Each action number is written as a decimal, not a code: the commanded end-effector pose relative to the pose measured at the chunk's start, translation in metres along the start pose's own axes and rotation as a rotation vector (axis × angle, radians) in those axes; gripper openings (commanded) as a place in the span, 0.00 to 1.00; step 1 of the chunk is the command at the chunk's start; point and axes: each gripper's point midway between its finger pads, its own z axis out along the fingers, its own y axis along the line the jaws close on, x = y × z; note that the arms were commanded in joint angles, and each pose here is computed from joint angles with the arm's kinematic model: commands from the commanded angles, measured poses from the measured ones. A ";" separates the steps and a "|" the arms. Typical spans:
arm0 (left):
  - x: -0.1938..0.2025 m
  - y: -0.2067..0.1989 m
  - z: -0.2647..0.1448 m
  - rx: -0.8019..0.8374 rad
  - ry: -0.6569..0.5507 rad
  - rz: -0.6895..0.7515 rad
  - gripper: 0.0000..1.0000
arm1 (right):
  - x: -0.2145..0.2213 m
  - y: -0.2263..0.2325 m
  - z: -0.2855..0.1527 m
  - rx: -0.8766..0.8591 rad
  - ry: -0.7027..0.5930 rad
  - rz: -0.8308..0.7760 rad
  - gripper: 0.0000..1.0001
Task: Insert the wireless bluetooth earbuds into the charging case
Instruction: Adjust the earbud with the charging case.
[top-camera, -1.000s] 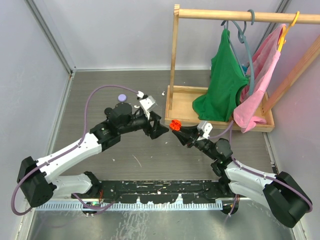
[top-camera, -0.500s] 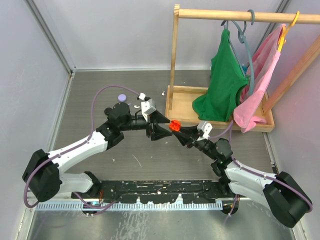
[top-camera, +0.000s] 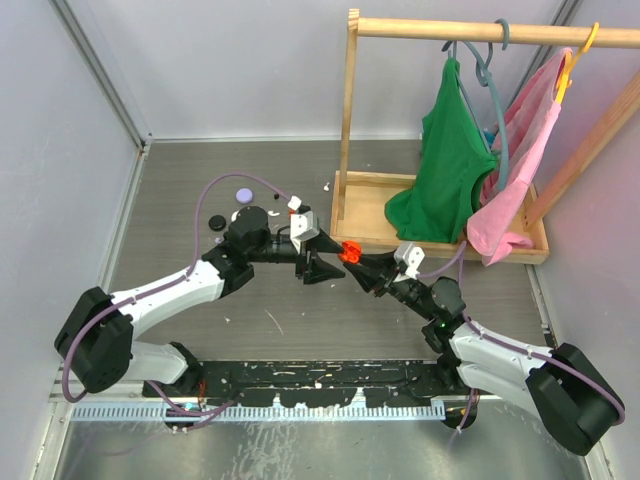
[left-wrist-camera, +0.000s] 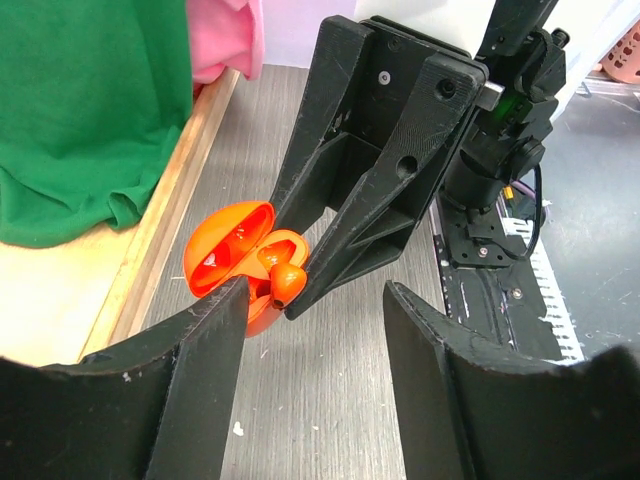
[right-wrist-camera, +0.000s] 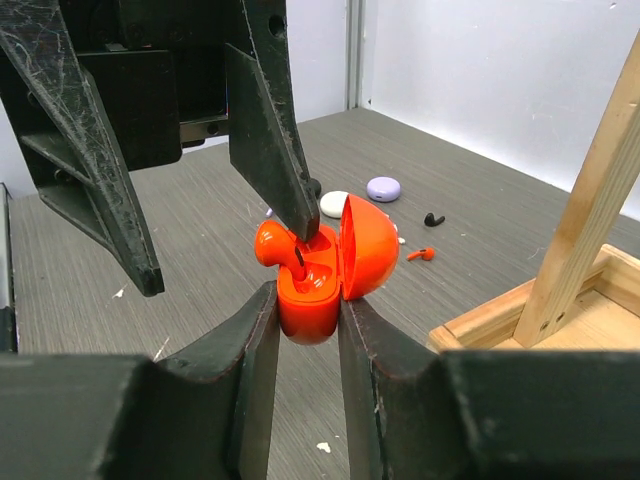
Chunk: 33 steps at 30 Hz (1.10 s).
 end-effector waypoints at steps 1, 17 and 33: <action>-0.008 -0.004 -0.002 0.025 -0.024 0.037 0.56 | -0.027 0.003 0.004 -0.016 -0.097 -0.025 0.03; -0.014 -0.025 -0.011 -0.007 0.009 0.011 0.54 | -0.026 0.003 0.005 -0.018 -0.095 -0.021 0.03; -0.022 -0.028 0.002 -0.008 0.003 0.023 0.55 | -0.027 0.003 0.005 -0.019 -0.098 -0.021 0.03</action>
